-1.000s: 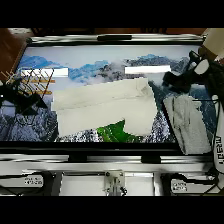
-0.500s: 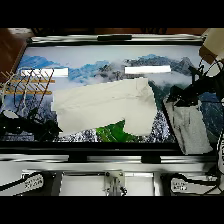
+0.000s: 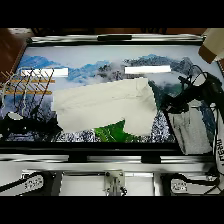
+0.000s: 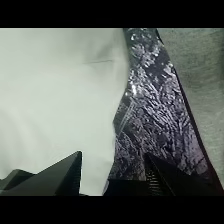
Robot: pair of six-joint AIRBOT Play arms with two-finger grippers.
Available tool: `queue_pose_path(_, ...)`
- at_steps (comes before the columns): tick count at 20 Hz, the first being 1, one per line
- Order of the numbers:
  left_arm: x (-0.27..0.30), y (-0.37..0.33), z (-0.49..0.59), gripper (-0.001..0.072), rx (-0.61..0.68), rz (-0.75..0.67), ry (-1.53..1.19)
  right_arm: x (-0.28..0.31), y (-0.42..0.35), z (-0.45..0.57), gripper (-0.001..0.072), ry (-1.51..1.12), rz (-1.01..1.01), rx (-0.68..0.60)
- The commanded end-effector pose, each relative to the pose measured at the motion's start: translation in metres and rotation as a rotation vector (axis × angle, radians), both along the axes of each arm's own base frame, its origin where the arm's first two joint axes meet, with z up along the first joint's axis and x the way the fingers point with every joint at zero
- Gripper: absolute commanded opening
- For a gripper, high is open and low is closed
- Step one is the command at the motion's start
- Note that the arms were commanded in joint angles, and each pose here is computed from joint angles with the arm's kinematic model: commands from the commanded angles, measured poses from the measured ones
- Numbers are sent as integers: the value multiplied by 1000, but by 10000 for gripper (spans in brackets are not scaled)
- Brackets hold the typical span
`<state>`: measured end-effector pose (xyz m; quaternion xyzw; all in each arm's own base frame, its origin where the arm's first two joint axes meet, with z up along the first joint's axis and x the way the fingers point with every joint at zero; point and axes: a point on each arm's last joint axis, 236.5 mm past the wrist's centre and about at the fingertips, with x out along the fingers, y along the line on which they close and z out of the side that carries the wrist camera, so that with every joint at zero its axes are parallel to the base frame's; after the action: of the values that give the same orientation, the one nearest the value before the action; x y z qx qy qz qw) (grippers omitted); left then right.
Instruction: Fold the shirts.
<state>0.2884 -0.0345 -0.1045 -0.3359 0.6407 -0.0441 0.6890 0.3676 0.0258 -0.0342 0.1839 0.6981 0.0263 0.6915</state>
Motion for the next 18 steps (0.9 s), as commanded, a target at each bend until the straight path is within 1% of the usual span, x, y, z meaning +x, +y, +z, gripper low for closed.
queue_pose_path(1, 13, 3, 17, 35, 1, -7, -65, 12, 8, -29, 503, -34, -10, -14)
queue_pose_path(6, 8, -5, 34, 35, -15, -50, -83, 32, 5, -57, 503, -58, -49, -16)
queue_pose_path(10, 9, -5, 41, 36, -5, -61, -111, 36, 22, -79, 503, -42, -40, 12)
queue_pose_path(13, 11, -4, 46, 35, 1, -61, -128, 53, 30, -83, 495, -89, -92, 48)
queue_pose_path(14, 11, -4, 47, 36, 3, -61, -133, 57, 30, -81, 360, -103, -101, 54)
queue_pose_path(15, 12, -4, 48, 35, 6, -66, -138, 58, 34, -80, 179, -104, -112, 72)
queue_pose_path(16, 13, -4, 49, 36, 11, -87, -153, 57, 39, -76, 62, -103, -113, 93)
queue_pose_path(18, 25, 1, 68, 34, 27, -114, -208, 62, 46, -50, 59, -158, -33, 121)
